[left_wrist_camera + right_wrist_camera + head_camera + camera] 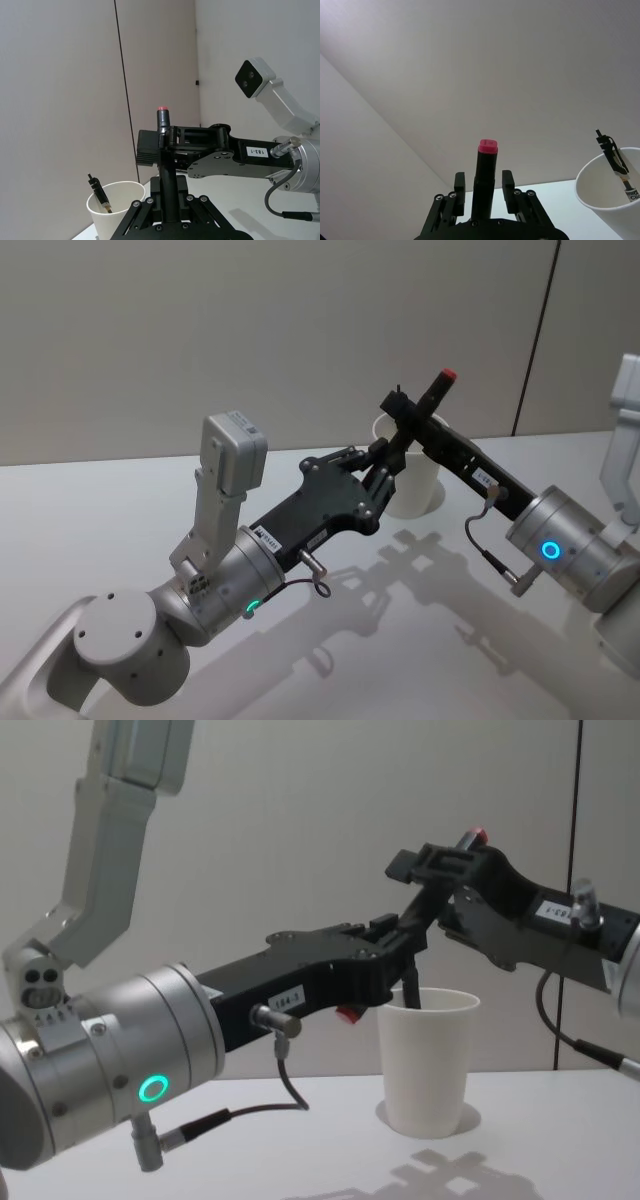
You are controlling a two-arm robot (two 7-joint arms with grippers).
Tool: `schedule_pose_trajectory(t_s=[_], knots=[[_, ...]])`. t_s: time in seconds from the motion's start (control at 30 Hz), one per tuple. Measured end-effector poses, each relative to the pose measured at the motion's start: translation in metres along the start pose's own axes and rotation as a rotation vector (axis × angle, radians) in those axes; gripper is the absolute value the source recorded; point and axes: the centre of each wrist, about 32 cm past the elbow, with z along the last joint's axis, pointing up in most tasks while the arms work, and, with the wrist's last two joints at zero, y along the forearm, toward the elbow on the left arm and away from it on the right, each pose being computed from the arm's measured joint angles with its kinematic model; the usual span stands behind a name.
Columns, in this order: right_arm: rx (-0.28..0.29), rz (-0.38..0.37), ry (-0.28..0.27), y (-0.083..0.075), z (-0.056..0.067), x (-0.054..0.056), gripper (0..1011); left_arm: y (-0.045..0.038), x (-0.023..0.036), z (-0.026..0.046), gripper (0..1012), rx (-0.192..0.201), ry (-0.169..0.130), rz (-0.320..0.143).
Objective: Place the pen into the pen holder.
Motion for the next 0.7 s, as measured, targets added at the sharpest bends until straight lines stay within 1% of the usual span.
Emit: schedule_pose_trajectory(t_s=[0.03, 0.07, 0.1, 0.2, 0.23, 0.27, 0.37, 0.7], knots=[[0.0, 0.0, 0.0, 0.0001, 0.0, -0.0001, 447, 0.0, 0.0, 0.0, 179, 0.0, 0.0, 0.0], [0.0, 0.0, 0.0, 0.0001, 0.0, -0.0001, 431, 0.0, 0.0, 0.0, 178, 0.0, 0.0, 0.0], [0.001, 0.0, 0.0, 0.0002, 0.0, -0.0001, 366, 0.0, 0.0, 0.0, 178, 0.0, 0.0, 0.0], [0.001, 0.0, 0.0, 0.0003, 0.0, -0.0002, 302, 0.0, 0.0, 0.0, 179, 0.0, 0.0, 0.0], [0.001, 0.001, 0.001, 0.0006, -0.0002, -0.0004, 243, 0.0, 0.0, 0.0, 178, 0.0, 0.0, 0.0], [0.002, 0.002, 0.001, 0.0007, -0.0002, -0.0005, 208, 0.0, 0.0, 0.0, 179, 0.0, 0.0, 0.0], [0.002, 0.003, 0.001, 0.0008, -0.0002, -0.0005, 185, 0.0, 0.0, 0.0, 178, 0.001, 0.0, 0.0], [0.002, 0.002, 0.001, 0.0007, -0.0001, -0.0005, 185, 0.0, 0.0, -0.0001, 179, 0.001, 0.0, 0.0]])
